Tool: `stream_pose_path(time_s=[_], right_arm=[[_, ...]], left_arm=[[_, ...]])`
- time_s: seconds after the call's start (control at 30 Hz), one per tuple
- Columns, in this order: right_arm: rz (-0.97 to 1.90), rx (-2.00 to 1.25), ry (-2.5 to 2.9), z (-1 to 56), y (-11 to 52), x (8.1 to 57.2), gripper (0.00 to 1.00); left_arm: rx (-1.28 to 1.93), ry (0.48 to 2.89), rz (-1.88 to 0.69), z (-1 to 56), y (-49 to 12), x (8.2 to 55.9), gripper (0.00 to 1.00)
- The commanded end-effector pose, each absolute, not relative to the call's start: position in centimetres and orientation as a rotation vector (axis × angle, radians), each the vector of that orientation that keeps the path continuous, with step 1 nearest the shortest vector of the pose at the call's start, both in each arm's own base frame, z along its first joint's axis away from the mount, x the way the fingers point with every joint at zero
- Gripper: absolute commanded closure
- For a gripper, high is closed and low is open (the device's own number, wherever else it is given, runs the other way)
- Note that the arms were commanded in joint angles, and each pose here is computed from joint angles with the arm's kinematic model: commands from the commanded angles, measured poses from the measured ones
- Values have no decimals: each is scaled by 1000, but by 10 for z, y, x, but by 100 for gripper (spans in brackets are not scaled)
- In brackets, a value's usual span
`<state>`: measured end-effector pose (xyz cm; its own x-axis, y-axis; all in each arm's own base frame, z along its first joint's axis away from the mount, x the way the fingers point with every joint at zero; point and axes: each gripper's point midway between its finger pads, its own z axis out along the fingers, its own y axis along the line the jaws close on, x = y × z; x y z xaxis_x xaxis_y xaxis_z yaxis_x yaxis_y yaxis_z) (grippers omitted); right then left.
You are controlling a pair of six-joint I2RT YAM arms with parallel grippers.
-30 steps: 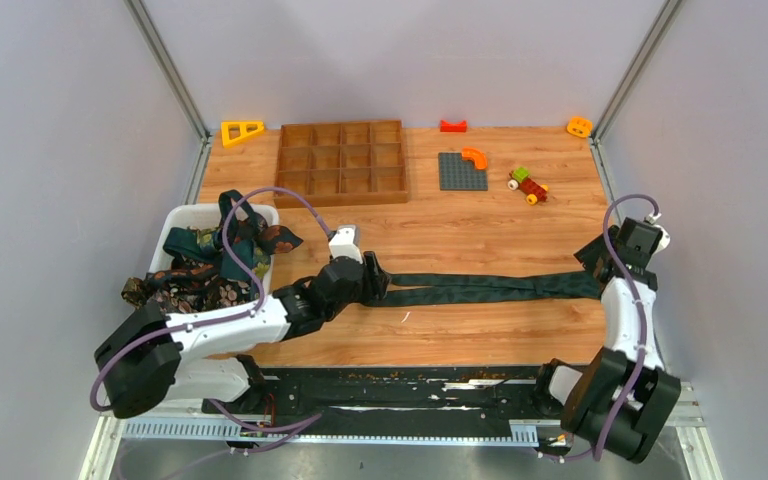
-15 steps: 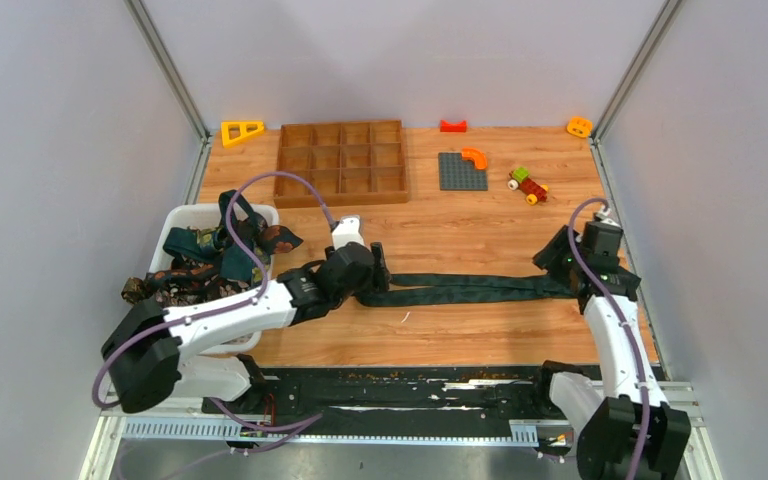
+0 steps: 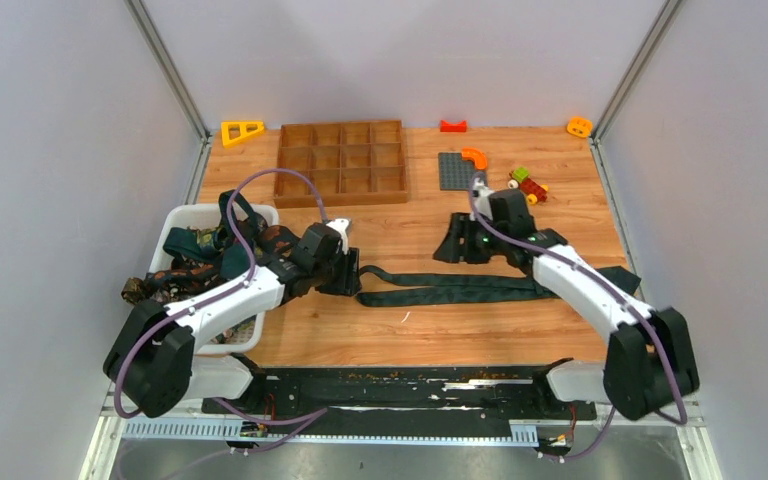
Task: Roll the ties
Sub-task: Flatten out the tie at the center of the board.
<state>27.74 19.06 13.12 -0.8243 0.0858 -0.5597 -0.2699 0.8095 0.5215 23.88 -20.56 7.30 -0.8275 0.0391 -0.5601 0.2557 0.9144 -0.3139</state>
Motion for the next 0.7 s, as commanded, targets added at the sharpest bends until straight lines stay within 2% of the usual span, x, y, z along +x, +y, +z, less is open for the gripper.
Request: stream_pose_path(time_s=[0.0, 0.2, 0.33, 0.53, 0.67], right_arm=[[1064, -409, 2292, 166, 262, 286, 45], [1151, -468, 2440, 133, 315, 308, 44], [1167, -474, 2529, 109, 334, 318, 44], [1207, -566, 2584, 87, 360, 306, 45], [1212, -629, 2618, 76, 371, 291, 52]], left_arm=[[301, 2494, -584, 68, -215, 233, 44], [286, 2540, -517, 46, -207, 232, 61], [249, 2565, -498, 30, -201, 226, 65], [178, 2568, -476, 17, -189, 217, 73], [140, 2554, -477, 15, -184, 212, 76]])
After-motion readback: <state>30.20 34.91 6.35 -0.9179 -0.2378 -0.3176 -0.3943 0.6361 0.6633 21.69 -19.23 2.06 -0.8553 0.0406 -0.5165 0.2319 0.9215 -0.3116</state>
